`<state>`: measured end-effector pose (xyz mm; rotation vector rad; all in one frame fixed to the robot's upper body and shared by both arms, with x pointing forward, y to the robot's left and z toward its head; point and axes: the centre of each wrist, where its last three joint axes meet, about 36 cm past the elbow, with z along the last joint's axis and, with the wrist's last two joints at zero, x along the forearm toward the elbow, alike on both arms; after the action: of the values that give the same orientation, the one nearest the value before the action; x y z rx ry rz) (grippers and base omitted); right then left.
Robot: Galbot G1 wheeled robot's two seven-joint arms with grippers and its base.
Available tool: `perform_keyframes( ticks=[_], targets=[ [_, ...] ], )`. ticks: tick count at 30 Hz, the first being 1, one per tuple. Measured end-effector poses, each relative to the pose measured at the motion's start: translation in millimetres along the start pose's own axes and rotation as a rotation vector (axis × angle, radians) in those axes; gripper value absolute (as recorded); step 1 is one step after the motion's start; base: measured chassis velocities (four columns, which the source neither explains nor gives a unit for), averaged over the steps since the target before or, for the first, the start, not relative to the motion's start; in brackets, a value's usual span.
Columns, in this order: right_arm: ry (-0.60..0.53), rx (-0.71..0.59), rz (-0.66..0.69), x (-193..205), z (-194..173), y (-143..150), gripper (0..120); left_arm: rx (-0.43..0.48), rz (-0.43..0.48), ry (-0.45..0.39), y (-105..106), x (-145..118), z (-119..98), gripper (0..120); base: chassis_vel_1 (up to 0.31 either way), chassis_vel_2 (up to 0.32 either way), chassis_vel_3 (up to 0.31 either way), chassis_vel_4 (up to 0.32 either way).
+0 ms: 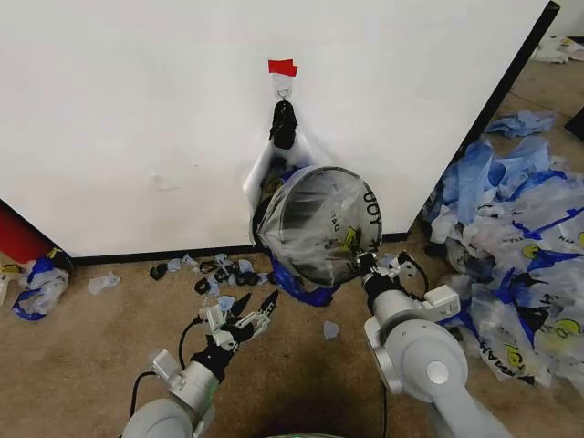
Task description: Pick up the garbage bag from the wall and place it over the trash bin.
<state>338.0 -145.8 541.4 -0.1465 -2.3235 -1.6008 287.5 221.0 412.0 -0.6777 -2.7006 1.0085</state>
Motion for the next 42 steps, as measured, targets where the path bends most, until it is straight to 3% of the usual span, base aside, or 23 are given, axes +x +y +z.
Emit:
perform_keyframes(
  ticks=[13, 23, 29, 34, 36, 40, 42],
  targets=[
    [0.010, 0.006, 0.006, -5, 16, -2, 0, 0.094, 0.041, 0.022, -18, -3, 9, 100, 0.000, 0.000, 0.000, 0.000],
    [0.009, 0.017, 0.007, -4, 20, -5, 0, 0.109, 0.035, 0.010, -16, -9, 16, 100, 0.000, 0.000, 0.000, 0.000],
    [0.008, 0.016, 0.006, -4, 23, -5, 0, 0.126, 0.044, -0.002, -18, -12, 17, 84, 0.000, 0.000, 0.000, 0.000],
    [0.009, 0.012, 0.006, -5, 26, -5, 0, 0.133, 0.043, 0.007, -17, -12, 23, 62, 0.000, 0.000, 0.000, 0.000],
    [0.009, 0.012, 0.006, -5, 26, -5, 0, 0.134, 0.043, 0.007, -17, -12, 23, 60, 0.000, 0.000, 0.000, 0.000],
    [0.008, 0.017, 0.008, -8, 29, -6, 0, 0.129, 0.041, 0.005, -15, -12, 23, 41, 0.000, 0.000, 0.000, 0.000],
    [0.008, 0.017, 0.008, -9, 29, -6, 0, 0.127, 0.041, 0.005, -15, -12, 22, 38, 0.000, 0.000, 0.000, 0.000]
  ],
)
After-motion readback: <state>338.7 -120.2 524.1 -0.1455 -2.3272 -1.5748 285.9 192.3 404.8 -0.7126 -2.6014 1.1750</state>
